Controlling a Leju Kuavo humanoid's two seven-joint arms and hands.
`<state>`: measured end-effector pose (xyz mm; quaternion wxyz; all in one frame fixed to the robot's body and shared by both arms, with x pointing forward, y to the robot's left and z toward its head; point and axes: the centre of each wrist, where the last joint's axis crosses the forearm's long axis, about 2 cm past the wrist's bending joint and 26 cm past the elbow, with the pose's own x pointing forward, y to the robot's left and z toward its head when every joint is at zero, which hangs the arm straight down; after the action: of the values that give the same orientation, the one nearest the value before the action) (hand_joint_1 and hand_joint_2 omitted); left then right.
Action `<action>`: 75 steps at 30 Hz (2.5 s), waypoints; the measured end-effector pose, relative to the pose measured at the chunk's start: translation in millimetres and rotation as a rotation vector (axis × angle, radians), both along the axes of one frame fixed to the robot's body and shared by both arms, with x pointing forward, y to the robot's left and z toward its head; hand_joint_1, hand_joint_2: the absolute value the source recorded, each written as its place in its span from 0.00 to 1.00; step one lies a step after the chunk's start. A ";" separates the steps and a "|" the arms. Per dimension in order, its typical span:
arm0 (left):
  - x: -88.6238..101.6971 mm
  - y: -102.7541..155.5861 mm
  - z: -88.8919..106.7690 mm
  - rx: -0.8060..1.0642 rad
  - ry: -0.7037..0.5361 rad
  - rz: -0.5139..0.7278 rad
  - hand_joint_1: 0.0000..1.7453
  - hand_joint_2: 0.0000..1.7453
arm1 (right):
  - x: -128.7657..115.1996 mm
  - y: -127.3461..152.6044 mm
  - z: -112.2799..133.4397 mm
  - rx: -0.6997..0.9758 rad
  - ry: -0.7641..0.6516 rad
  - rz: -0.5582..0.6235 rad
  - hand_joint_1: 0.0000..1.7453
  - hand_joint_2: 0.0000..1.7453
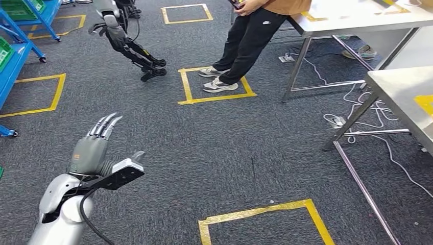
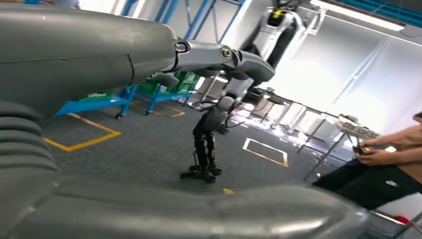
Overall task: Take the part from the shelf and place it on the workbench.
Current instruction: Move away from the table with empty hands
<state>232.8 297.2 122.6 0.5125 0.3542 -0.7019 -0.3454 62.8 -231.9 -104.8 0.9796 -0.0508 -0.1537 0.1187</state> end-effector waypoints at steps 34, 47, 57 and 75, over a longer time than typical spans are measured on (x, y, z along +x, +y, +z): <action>4.8 -1.4 0.3 -0.008 0.010 -0.025 0.00 1.00 | 1.0 -0.6 0.1 -0.005 -0.002 0.001 0.00 0.00; 4.7 -1.7 -0.9 -0.008 0.016 -0.028 0.00 1.00 | 0.6 -0.6 0.0 -0.005 -0.002 0.001 0.00 0.00; 2.7 -1.0 -3.3 -0.005 0.026 -0.030 0.00 1.00 | 0.0 -0.7 -0.1 -0.006 -0.001 0.001 0.00 0.00; 2.8 -1.9 -3.4 -0.007 0.026 -0.035 0.00 1.00 | -0.2 -0.7 -0.1 -0.006 0.002 -0.001 0.00 0.00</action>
<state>235.6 295.3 119.2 0.5168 0.3356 -0.7023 -0.3565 62.6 -232.6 -104.9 0.9797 -0.0537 -0.1523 0.1187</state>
